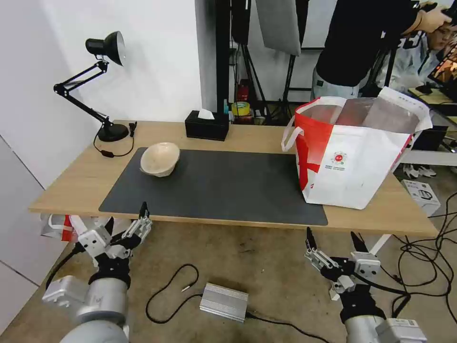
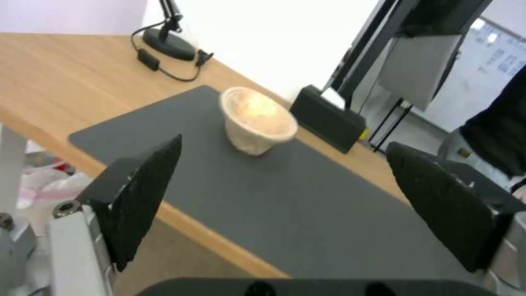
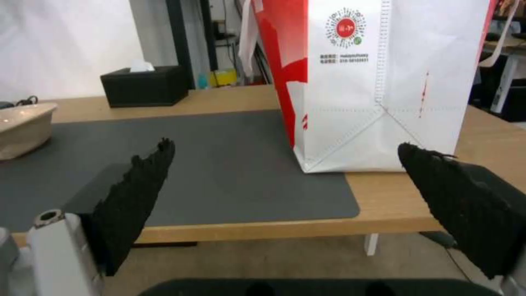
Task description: Pick up the trash from the table and place it into the takeout bag.
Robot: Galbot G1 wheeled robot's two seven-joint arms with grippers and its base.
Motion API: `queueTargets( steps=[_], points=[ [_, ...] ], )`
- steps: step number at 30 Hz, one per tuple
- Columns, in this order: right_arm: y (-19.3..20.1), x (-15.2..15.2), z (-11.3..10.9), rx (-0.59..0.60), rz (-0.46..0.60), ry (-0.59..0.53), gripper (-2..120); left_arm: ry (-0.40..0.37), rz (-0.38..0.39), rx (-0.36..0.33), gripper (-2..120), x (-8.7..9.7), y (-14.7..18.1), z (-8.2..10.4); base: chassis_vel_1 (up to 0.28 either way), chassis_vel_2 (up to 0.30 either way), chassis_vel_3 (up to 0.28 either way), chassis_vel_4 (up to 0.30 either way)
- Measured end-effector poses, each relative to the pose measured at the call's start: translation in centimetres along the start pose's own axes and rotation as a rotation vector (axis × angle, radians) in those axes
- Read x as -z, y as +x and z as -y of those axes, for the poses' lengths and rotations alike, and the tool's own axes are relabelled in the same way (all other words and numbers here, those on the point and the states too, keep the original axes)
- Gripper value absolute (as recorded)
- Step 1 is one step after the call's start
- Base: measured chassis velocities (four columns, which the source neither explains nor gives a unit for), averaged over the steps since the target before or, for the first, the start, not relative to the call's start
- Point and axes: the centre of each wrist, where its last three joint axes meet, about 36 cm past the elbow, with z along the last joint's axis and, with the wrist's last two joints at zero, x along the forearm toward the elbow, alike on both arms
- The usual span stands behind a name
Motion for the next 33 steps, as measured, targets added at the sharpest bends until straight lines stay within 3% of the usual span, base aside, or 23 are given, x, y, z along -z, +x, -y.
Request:
queueTargets(
  steps=[12,23,33],
  points=[
    [0.0,0.0,0.0,0.0,0.0,0.0,100,0.108,0.035,-0.053,100,1.7,-1.5,-0.3,0.0,0.0,0.0,0.0],
    [0.0,0.0,0.0,0.0,0.0,0.0,100,0.328,-0.073,-0.06,100,3.8,-3.1,0.2,0.0,0.0,0.0,0.0],
    [0.0,0.0,0.0,0.0,0.0,0.0,100,0.389,-0.099,-0.078,100,5.1,-4.0,0.7,0.0,0.0,0.0,0.0]
  ],
)
